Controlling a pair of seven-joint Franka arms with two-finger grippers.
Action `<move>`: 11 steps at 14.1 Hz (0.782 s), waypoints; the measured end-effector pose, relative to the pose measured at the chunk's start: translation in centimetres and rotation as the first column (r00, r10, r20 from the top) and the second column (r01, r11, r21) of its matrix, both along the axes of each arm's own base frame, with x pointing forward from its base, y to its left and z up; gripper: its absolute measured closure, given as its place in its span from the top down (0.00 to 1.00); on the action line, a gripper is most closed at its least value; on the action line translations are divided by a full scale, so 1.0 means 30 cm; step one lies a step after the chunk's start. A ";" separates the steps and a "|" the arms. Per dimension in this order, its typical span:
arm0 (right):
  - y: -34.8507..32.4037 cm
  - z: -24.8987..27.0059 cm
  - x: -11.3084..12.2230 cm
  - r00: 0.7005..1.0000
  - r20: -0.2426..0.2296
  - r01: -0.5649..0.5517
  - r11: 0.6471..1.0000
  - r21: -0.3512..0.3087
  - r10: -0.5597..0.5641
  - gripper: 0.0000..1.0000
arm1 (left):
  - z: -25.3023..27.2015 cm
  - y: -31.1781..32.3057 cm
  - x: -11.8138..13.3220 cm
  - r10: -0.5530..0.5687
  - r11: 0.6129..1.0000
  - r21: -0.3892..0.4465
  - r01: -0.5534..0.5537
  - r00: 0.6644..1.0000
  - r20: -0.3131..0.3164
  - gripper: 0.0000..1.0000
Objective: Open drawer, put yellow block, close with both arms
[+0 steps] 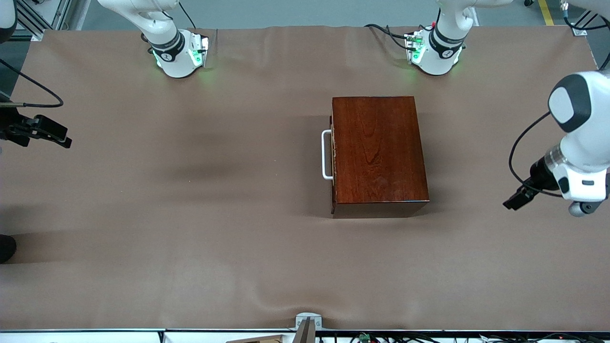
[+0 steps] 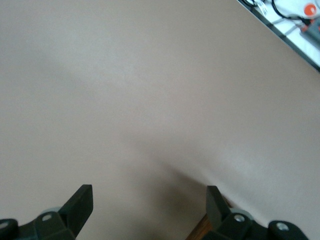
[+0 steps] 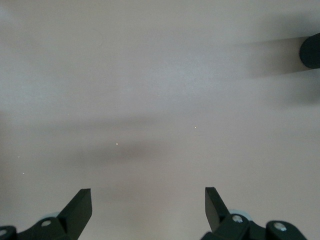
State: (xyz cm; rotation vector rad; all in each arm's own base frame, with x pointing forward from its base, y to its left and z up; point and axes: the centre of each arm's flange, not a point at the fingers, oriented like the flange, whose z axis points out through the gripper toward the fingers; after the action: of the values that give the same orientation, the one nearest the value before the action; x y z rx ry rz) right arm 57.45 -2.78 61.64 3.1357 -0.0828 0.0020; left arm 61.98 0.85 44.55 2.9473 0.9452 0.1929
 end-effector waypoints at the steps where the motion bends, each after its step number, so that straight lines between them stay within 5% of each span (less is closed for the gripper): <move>1: 0.000 -0.001 -0.001 1.000 -0.003 0.000 1.000 0.000 0.000 1.00 | 0.009 -0.001 -0.022 -0.050 0.999 0.004 0.050 0.999 0.000 1.00; 11: 0.002 -0.005 -0.005 1.000 -0.014 -0.001 1.000 0.002 0.001 1.00 | 0.077 -0.004 -0.173 -0.411 0.911 -0.017 0.412 0.904 -0.120 1.00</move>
State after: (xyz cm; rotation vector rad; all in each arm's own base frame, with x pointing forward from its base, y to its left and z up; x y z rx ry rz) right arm 57.30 -2.70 61.49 3.1373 -0.0813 -0.0208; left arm 56.80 0.73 46.86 3.1063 0.3056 0.0014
